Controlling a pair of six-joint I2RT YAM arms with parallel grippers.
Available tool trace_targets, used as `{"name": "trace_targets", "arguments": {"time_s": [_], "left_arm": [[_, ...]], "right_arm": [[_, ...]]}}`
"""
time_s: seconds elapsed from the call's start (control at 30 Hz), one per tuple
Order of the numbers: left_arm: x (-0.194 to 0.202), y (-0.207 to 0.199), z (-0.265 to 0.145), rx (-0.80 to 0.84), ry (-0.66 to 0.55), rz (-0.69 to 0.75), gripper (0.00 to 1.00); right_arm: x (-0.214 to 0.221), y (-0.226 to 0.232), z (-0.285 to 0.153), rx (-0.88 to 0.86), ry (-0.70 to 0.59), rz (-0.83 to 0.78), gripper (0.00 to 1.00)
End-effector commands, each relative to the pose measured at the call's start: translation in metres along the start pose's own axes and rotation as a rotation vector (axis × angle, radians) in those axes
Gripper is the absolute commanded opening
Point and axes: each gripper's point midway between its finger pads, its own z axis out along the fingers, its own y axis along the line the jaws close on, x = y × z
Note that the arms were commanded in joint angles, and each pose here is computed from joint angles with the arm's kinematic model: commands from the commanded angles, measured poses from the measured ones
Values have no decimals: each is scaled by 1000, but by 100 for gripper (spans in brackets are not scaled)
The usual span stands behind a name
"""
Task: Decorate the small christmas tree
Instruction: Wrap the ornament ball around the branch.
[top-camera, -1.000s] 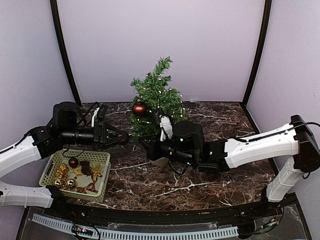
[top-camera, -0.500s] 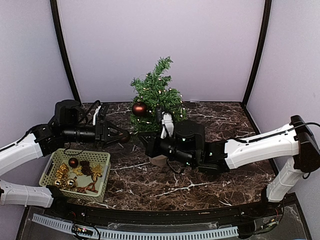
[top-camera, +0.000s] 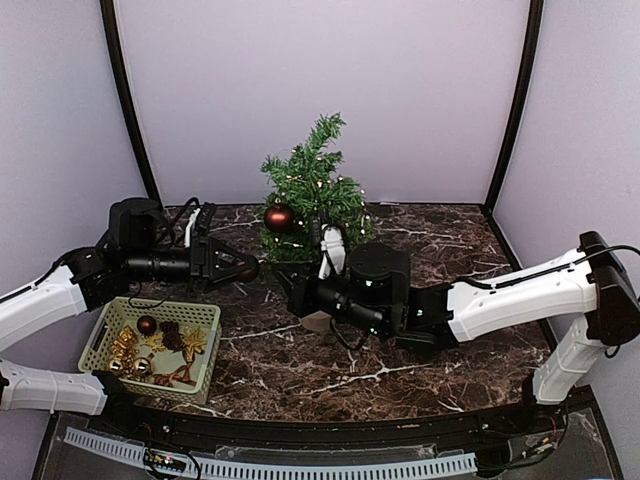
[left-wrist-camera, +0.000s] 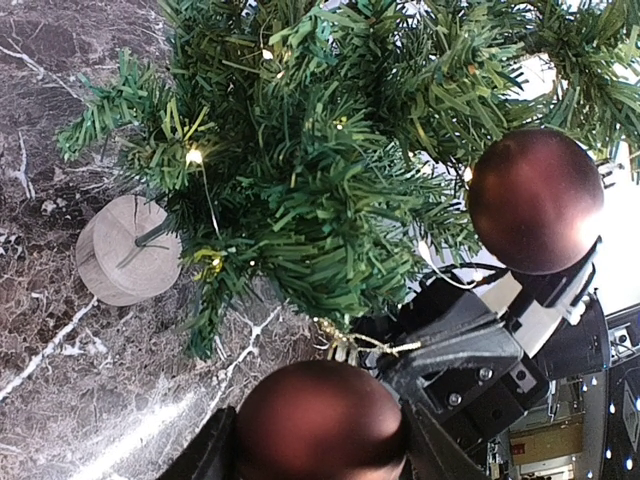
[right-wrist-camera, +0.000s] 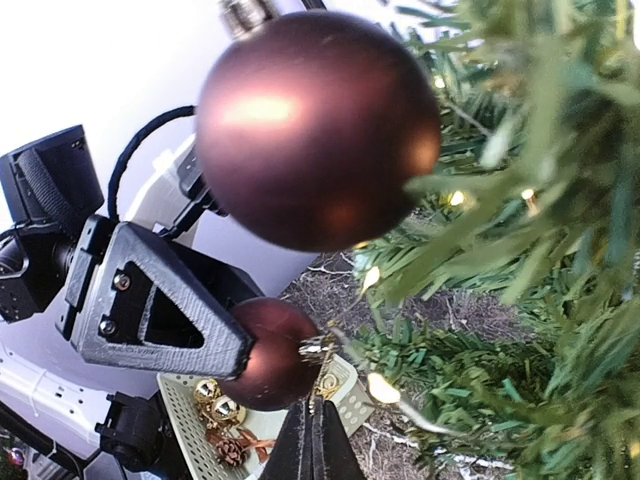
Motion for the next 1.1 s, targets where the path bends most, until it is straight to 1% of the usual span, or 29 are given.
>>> {"name": "trace_targets", "arguments": {"time_s": [0.0,0.6,1.07], "left_arm": [[-16,-20,-3,58,-39,57,47],[-22,-21,1,71,-32,74,47],[-15,-13,5,67,-3,49,47]], "right_arm": [[-10,10,4,2,-62,-55,0],[-17,1,4,89,-100,-164,0],[-5,-6,8,116,-74,-173,0]]}}
